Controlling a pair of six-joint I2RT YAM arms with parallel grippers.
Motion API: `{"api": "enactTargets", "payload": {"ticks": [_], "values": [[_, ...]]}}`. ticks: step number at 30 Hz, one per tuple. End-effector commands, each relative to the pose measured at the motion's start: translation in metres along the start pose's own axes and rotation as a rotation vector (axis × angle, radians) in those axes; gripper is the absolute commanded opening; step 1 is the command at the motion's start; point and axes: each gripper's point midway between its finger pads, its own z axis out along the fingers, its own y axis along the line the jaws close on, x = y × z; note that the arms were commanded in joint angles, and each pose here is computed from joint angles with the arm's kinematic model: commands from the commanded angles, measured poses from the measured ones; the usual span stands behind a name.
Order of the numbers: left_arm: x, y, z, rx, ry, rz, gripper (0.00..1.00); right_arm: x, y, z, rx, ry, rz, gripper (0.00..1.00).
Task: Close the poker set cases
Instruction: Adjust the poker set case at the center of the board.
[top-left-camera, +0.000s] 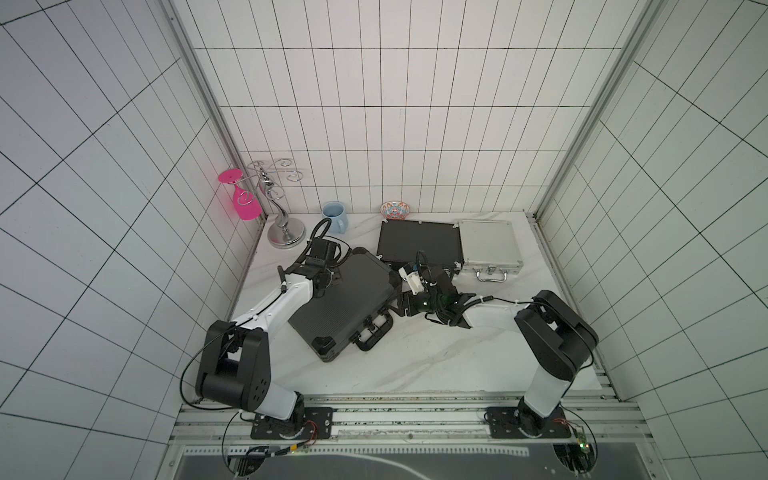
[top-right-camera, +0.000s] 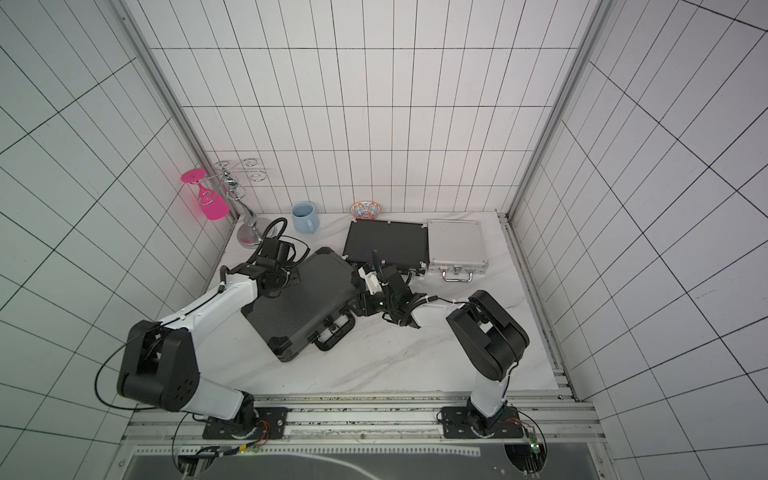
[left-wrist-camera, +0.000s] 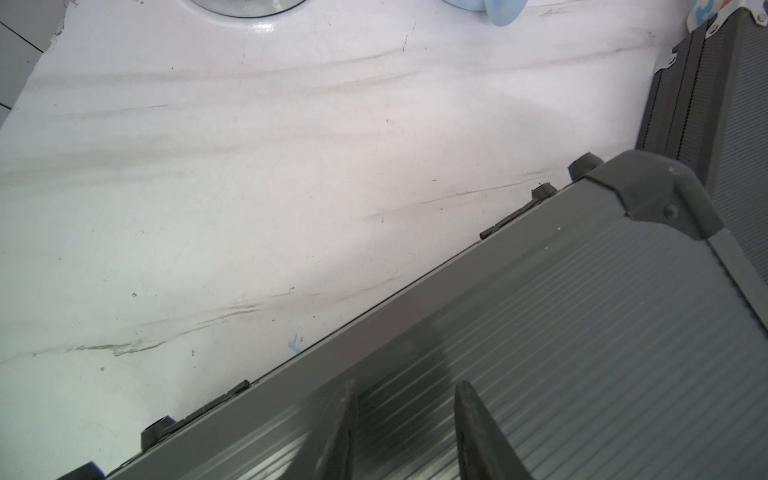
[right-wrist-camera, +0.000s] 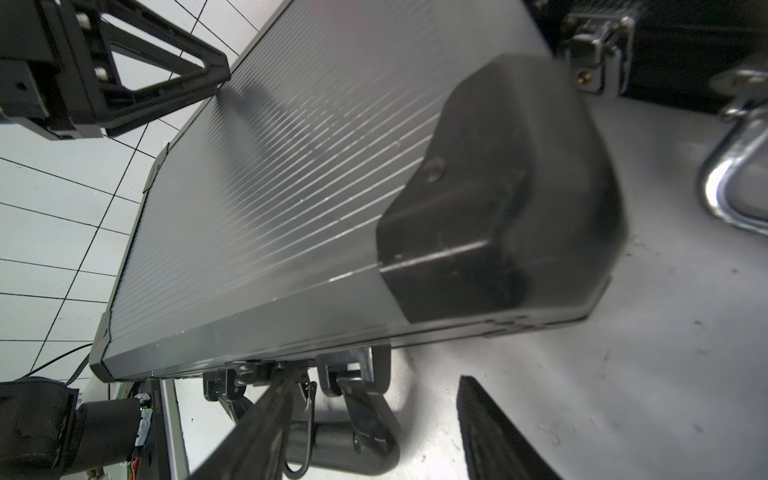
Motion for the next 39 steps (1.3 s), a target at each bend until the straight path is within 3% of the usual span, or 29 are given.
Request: {"api": "enactTargets", "payload": {"ticks": [1,10,17,20,32,39], "values": [[0.041,0.030,0.013,-0.121,0.153,0.028,0.41,0.029,-0.001,0.007,-0.028,0.045,0.021,0.65],[0.032,0.026,0.005,-0.102,0.131,0.022,0.41,0.042,0.004,0.021,-0.037,0.056,0.026,0.61],[0.022,0.025,-0.003,-0.104,0.106,0.027,0.41,0.039,0.019,0.036,-0.087,0.036,0.052,0.34],[0.015,0.023,-0.007,-0.100,0.092,0.032,0.42,0.038,0.027,0.043,-0.087,0.025,0.047,0.28],[-0.015,0.013,-0.028,-0.068,0.039,0.029,0.44,0.025,0.054,0.074,-0.113,-0.002,0.026,0.23],[0.000,0.002,-0.028,-0.032,0.073,0.074,0.43,0.013,0.052,0.080,-0.084,-0.017,-0.001,0.23]]}}
